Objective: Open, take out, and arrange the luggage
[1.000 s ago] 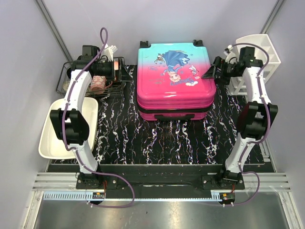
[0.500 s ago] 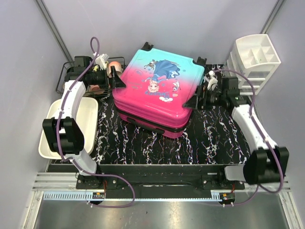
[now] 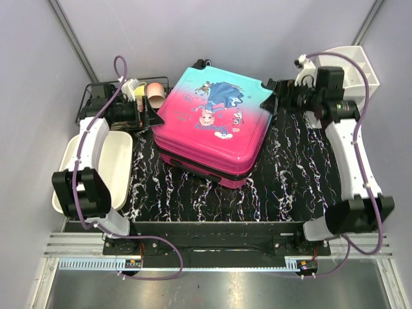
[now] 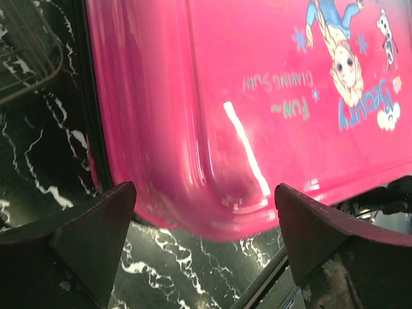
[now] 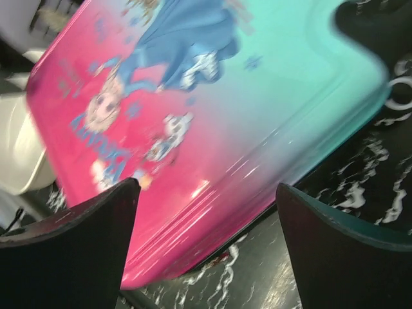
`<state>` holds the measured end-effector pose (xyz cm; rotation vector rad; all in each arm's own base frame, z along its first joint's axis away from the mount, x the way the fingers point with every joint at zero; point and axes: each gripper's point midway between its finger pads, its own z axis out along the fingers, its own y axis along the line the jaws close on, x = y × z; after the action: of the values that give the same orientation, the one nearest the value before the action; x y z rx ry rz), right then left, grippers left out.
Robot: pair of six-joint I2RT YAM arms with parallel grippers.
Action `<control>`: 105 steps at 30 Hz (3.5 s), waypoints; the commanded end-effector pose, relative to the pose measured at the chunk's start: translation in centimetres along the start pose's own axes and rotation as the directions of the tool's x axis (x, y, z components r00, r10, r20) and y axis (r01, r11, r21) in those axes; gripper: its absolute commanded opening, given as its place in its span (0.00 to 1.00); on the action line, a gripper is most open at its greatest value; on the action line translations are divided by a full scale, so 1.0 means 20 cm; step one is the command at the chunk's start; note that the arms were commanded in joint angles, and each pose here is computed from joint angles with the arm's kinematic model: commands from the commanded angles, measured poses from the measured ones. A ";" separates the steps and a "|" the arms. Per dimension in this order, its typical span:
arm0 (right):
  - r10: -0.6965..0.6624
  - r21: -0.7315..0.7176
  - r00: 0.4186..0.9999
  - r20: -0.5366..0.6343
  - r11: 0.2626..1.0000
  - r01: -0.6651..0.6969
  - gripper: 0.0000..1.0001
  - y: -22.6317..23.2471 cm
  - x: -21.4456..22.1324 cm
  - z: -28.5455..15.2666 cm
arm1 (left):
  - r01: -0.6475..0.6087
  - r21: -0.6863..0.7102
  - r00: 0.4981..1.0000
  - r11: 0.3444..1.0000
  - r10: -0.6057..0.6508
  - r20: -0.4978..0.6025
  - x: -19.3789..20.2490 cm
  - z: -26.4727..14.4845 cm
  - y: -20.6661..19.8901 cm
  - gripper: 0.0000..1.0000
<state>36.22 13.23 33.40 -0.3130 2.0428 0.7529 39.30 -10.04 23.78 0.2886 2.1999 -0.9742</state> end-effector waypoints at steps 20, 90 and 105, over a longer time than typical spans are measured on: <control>0.103 -0.001 0.993 -0.061 0.995 -0.103 0.98 -0.38 0.25 -0.06 | -0.236 0.068 0.971 0.969 0.238 -0.031 0.37 -0.15 -0.09 0.94; -0.123 0.018 0.990 0.065 0.992 0.123 0.99 -0.30 -0.14 -0.25 | -0.582 0.106 0.812 0.806 0.571 0.119 -0.15 0.01 -0.37 0.87; 0.160 0.229 0.973 -0.166 0.966 -0.120 0.99 -0.20 0.55 -0.49 | -0.802 0.539 -0.216 -0.256 0.967 0.138 0.93 -0.02 -1.10 0.77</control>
<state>27.51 5.45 29.06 -0.1849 2.1977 0.6438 14.90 -24.98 27.56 1.9739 1.1095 -0.5695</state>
